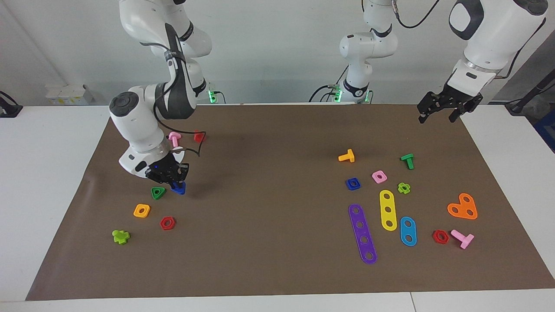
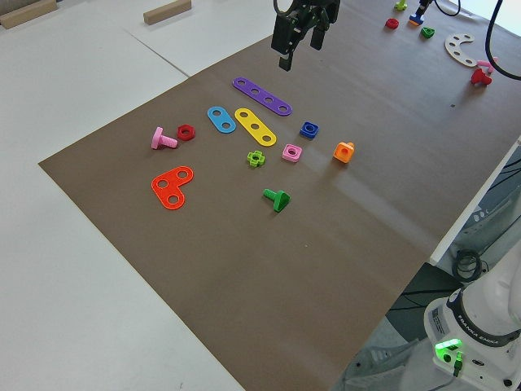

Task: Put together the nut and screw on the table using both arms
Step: 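Carry the blue bolt to the mat centre and release it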

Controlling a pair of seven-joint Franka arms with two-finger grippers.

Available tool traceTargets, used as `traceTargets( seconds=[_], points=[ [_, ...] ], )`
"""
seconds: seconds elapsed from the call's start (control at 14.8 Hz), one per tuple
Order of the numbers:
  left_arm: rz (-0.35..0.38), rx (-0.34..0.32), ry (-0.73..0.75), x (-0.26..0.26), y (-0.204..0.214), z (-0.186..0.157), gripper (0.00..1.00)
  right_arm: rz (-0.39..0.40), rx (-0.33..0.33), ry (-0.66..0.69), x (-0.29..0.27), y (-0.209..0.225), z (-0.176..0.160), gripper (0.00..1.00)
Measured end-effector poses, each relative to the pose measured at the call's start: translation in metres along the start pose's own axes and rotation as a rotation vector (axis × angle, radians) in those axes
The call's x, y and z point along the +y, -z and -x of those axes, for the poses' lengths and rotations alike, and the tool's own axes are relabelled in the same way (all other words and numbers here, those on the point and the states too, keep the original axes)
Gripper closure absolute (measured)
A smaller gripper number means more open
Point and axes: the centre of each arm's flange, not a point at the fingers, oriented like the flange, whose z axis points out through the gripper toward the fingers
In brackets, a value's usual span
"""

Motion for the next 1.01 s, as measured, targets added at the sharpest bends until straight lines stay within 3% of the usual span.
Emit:
traceTargets(
  seconds=[0.2, 0.41, 0.68, 1.01],
  points=[
    [0.0, 0.0, 0.0, 0.0, 0.0, 0.0, 0.0, 0.0, 0.039, -0.064, -0.076, 0.042, -0.002, 0.81],
    [0.0, 0.0, 0.0, 0.0, 0.0, 0.0, 0.0, 0.029, 0.077, -0.124, -0.176, 0.041, 0.012, 0.81],
    [0.0, 0.0, 0.0, 0.0, 0.0, 0.0, 0.0, -0.002, 0.103, -0.17, -0.273, 0.0, 0.024, 0.81],
    [0.0, 0.0, 0.0, 0.0, 0.0, 0.0, 0.0, -0.021, 0.102, -0.191, -0.32, -0.057, 0.036, 0.81]
  ],
)
